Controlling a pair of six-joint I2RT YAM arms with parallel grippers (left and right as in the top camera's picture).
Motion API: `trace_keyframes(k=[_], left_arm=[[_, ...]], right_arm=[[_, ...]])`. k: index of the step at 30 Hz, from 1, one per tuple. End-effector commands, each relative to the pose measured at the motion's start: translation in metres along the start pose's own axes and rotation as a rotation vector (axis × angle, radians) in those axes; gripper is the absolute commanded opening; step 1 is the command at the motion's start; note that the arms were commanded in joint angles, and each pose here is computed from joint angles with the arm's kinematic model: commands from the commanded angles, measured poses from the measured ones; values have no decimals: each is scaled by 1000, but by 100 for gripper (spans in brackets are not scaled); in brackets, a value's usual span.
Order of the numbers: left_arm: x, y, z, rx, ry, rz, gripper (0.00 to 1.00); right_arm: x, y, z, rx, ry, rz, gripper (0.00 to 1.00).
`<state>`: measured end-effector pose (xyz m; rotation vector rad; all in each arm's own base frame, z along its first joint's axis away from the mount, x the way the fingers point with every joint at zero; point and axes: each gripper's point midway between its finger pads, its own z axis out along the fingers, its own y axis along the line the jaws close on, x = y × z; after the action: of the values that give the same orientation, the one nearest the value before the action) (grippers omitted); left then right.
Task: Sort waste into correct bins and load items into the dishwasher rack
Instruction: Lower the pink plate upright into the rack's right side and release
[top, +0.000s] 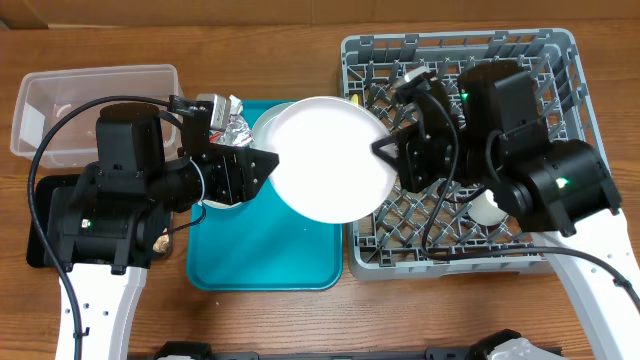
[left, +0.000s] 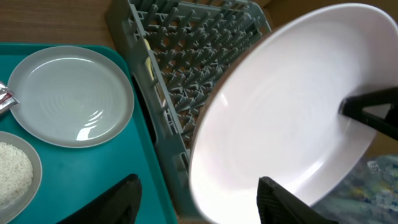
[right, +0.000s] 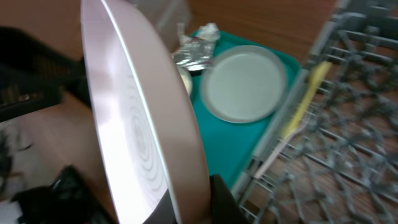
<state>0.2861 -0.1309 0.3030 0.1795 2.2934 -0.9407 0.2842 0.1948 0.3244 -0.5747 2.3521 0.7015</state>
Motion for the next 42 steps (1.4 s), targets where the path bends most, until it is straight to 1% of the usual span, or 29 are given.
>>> trace_keyframes(k=[1, 5, 7, 8, 10, 11, 14, 16, 19, 21, 23, 24, 29, 30, 34, 37, 38, 39, 40, 41, 42], left_arm=[[-5, -12, -8, 30, -26, 46, 68], [-12, -23, -19, 35, -58, 77, 70], [-14, -28, -25, 39, -75, 91, 71], [-16, -31, -28, 41, -83, 97, 72], [-17, -35, -32, 44, -97, 109, 78], [-18, -35, -33, 44, -99, 111, 78], [-17, -36, -33, 45, -98, 107, 79], [-16, -35, -33, 44, -92, 102, 80], [-15, -35, -33, 44, -89, 99, 81], [-15, -35, -33, 44, -89, 99, 82], [-14, -35, -33, 43, -87, 97, 82], [-13, -35, -33, 42, -84, 95, 82], [-13, -34, -33, 42, -83, 94, 84], [-13, -34, -33, 42, -83, 94, 84], [-13, -34, -32, 40, -82, 94, 85], [-13, -33, -31, 40, -78, 90, 85], [-13, -33, -31, 40, -75, 88, 85], [-13, -32, -30, 39, -74, 87, 85], [-12, -32, -30, 39, -71, 85, 87], [-11, -32, -30, 39, -69, 83, 88], [-10, -31, -30, 37, -64, 78, 94]], right_arm=[[-2, -75, -37, 448, -99, 202, 4], [13, -142, -82, 804, -156, 393, 4], [18, -167, -106, 935, -192, 462, 4], [19, -176, -114, 974, -206, 482, 4], [19, -193, -129, 1042, -234, 505, 4], [17, -199, -133, 1063, -231, 484, 4], [9, -213, -133, 1092, -186, 377, 4], [5, -223, -125, 1106, -128, 295, 4], [3, -243, -122, 1190, -88, 275, 4], [3, -261, -117, 1244, -31, 231, 4], [6, -275, -107, 1251, 34, 195, 4], [11, -286, -97, 1253, 82, 196, 4], [28, -312, -75, 1255, 184, 219, 4], [30, -314, -72, 1251, 195, 222, 4], [35, -312, -41, 1115, 216, 233, 4], [42, -313, -36, 1104, 249, 237, 5], [43, -313, -35, 1102, 257, 238, 18], [45, -313, -35, 1101, 262, 242, 41], [46, -312, -35, 1101, 266, 246, 73], [47, -312, -36, 1101, 267, 249, 84], [46, -311, -36, 1101, 263, 248, 87]])
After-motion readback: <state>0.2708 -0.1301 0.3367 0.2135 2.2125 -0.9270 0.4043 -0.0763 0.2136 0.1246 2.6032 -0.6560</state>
